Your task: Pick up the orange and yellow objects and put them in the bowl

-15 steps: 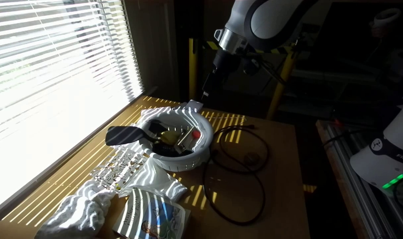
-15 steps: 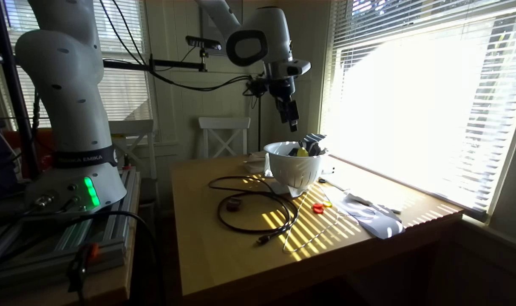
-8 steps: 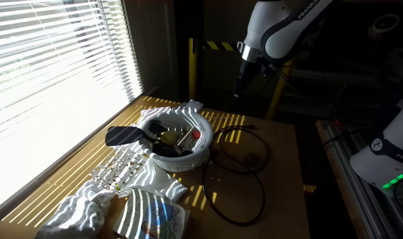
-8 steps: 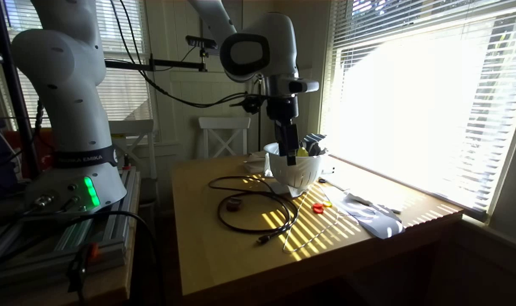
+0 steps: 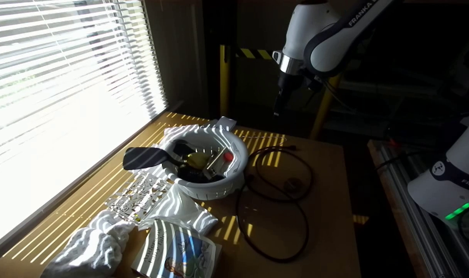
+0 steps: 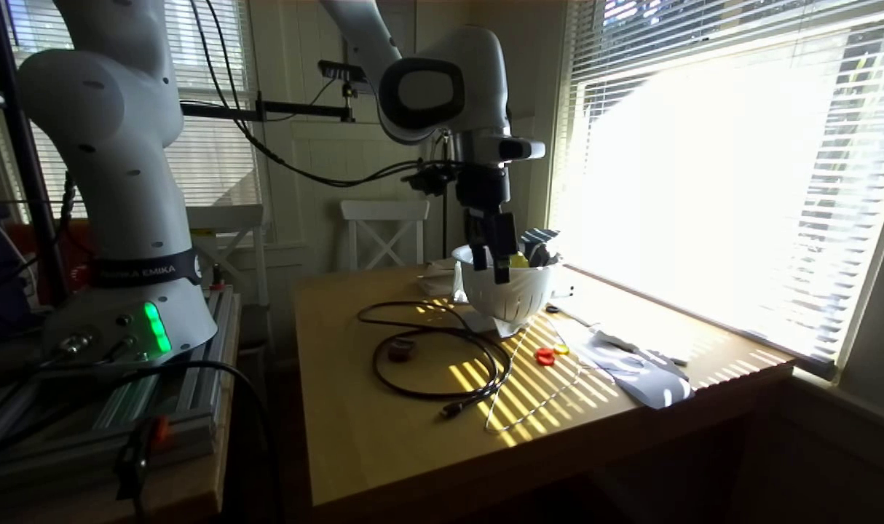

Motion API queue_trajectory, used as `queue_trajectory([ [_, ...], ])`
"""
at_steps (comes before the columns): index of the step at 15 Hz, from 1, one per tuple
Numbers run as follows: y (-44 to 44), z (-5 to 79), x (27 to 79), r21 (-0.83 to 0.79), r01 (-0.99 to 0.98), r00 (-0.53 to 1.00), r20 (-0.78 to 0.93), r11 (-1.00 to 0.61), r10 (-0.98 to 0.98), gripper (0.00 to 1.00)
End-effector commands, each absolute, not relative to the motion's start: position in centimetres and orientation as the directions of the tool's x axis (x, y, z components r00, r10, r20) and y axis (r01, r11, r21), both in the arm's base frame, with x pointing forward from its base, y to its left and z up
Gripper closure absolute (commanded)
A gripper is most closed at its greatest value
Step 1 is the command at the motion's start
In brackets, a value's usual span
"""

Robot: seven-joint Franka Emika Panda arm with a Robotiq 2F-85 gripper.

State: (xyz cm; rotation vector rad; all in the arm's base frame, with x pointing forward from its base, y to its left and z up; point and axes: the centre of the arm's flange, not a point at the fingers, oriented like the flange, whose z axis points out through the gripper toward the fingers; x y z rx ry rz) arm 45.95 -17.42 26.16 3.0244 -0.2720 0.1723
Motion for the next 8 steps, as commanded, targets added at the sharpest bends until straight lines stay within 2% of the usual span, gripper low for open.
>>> queue_trajectory([
  [1, -18.2, 26.0, 48.6, 0.133, 0.012, 0.995, 0.097, -0.991, 0.025, 0.00],
  [8, -21.0, 23.1, 53.9, 0.153, 0.364, 0.931, -0.032, -0.919, 0.364, 0.00],
])
